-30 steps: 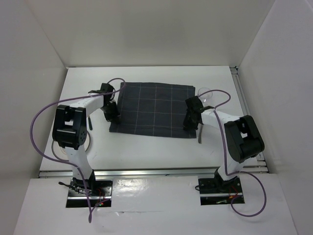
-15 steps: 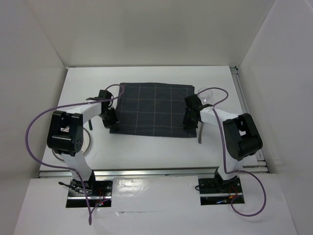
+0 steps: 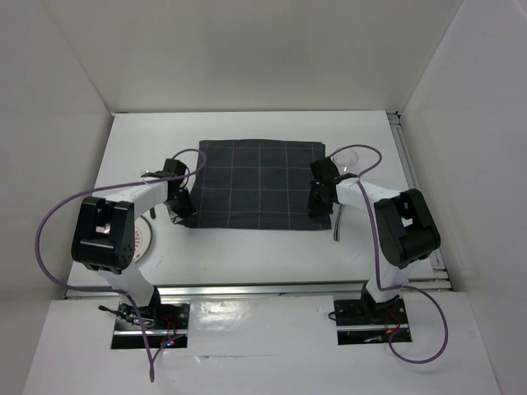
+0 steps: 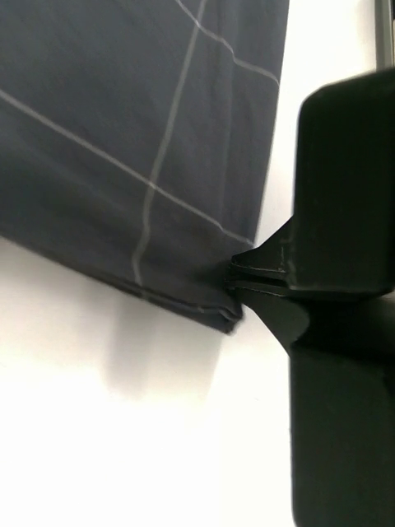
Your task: Set the dinner table for one person
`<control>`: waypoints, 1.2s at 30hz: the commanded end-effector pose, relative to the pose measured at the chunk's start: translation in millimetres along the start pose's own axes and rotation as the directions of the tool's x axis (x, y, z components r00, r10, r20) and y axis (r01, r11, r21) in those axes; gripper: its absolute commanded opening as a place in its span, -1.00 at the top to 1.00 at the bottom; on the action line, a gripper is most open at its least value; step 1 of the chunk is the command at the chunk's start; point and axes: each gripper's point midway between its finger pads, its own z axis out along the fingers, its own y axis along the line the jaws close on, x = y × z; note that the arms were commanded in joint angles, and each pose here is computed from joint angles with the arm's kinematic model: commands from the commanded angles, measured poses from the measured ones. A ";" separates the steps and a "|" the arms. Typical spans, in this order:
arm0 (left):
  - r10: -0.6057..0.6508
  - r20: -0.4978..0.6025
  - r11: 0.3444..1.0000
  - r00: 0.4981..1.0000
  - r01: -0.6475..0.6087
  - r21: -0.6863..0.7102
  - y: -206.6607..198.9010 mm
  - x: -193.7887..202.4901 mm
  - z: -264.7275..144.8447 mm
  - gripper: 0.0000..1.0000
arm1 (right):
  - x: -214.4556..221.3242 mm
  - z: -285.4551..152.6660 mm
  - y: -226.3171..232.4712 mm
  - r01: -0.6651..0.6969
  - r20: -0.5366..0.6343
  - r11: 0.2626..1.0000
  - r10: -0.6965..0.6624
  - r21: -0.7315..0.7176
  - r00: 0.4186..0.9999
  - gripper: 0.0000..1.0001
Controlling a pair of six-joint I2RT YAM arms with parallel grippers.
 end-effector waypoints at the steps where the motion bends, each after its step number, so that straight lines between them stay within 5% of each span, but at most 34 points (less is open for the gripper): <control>1: -0.007 0.003 0.999 1.000 0.008 -0.048 13.9 7.2 -11.7 1.00 | -4.5 8.4 -13.1 0.033 0.010 0.998 -0.033 0.049 0.999 1.00; 14: -0.004 0.058 1.000 0.998 0.004 0.006 2.7 -1.7 -42.2 1.00 | -37.5 -16.7 4.2 0.027 0.097 1.000 -0.028 0.008 0.995 0.99; 21: 0.041 0.185 0.991 0.982 -0.063 0.117 -28.8 -37.7 -95.9 1.00 | -74.3 -63.6 30.0 0.038 0.191 0.996 -0.023 -0.077 0.981 0.53; 24: 0.042 0.190 0.987 0.981 -0.070 0.143 -37.5 -45.3 -97.3 1.00 | -86.9 -83.1 43.0 0.050 0.228 0.992 -0.023 -0.113 0.973 0.15; 31: 0.022 0.139 0.996 0.990 -0.034 0.087 -36.6 -58.4 -54.6 1.00 | -102.3 -118.2 59.6 0.077 0.278 0.983 -0.028 -0.168 0.960 0.07; 36: -0.064 0.217 0.996 0.974 0.050 0.068 -23.3 -67.7 -79.5 1.00 | -96.2 -134.8 60.6 0.098 0.277 0.979 -0.046 -0.178 0.960 -0.19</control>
